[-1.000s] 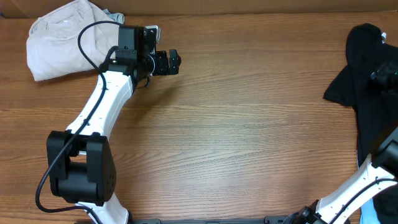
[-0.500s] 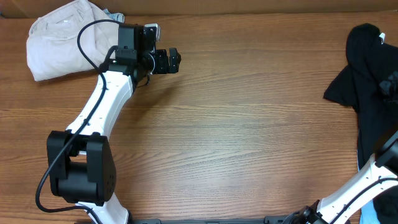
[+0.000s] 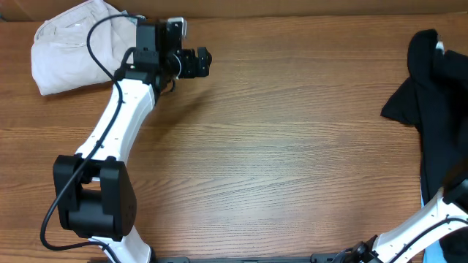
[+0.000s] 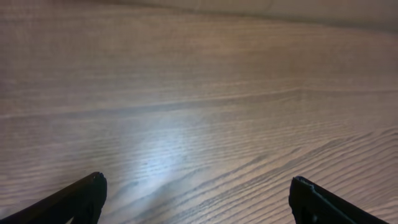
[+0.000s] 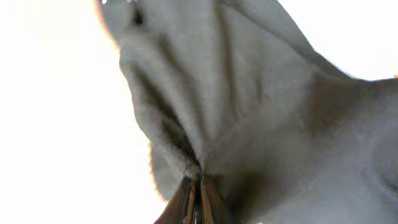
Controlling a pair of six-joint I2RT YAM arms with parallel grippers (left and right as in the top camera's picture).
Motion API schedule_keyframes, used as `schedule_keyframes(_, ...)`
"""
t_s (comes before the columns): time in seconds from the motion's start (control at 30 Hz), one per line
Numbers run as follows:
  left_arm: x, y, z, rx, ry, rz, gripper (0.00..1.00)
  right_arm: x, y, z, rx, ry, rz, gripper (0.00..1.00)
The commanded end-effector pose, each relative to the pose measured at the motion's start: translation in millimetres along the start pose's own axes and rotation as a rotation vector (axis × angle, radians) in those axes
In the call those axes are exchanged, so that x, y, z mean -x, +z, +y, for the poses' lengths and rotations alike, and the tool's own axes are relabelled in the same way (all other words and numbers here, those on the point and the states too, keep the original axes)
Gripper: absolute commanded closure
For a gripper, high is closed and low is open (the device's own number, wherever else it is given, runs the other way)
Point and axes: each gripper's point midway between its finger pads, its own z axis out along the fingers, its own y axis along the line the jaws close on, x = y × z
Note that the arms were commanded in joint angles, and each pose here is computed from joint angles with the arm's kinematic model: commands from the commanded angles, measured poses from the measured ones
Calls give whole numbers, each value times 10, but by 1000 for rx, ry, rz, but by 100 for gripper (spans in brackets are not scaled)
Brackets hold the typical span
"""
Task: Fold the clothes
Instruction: 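Reach the right gripper to the black t-shirt and grasp it, then drag the black t-shirt leftward onto the table center with the right gripper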
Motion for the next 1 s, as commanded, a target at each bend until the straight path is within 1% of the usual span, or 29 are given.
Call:
schedule_keyframes(0.0,448,-248,9,-2,-13,-68,0,-229,-692,981,237,-220,-25,96)
schedule_keyframes(0.13,622,-559,34,-8,-8,-39,0,-839,-868,1785,422,-372,103,96)
schedule_keyframes(0.27,705,-838,212,34,-22,-15,0,-1500,-878,2384,481,-512,226,96)
schedule_keyframes(0.4,726,-1082,544,92,-41,1,0,-2314,-936,2973,534,-673,340,96)
schedule_keyframes(0.5,733,-1242,894,144,-86,-7,0,-3038,-1053,3339,572,-787,431,96)
schedule_keyframes(0.6,714,-1387,1210,190,-111,-13,0,-3761,-1203,3562,598,-900,518,96)
schedule_keyframes(0.63,699,-1440,1315,206,-106,-11,0,-4084,-1264,3626,605,-961,548,96)
schedule_keyframes(0.67,683,-1471,1373,215,-100,-7,0,-4292,-1318,3653,612,-1006,565,96)
schedule_keyframes(0.7,662,-1500,1428,223,-87,-1,0,-4493,-1369,3667,617,-1049,581,87)
schedule_keyframes(0.73,646,-1516,1458,227,-80,5,0,-4671,-1412,3666,614,-1091,591,66)
schedule_keyframes(0.77,640,-1531,1484,231,-80,6,0,-4801,-1445,3657,607,-1123,594,51)
schedule_keyframes(0.83,651,-1540,1497,230,-81,0,0,-4913,-1506,3644,595,-1128,596,44)
schedule_keyframes(0.87,663,-1538,1488,224,-79,-5,0,-4879,-1526,3642,589,-1118,582,35)
schedule_keyframes(0.93,703,-1517,1418,190,-68,-18,0,-4685,-1537,3636,580,-1077,546,14)
schedule_keyframes(0.97,717,-1503,1372,170,-57,-22,0,-4527,-1532,3622,574,-1048,523,9)
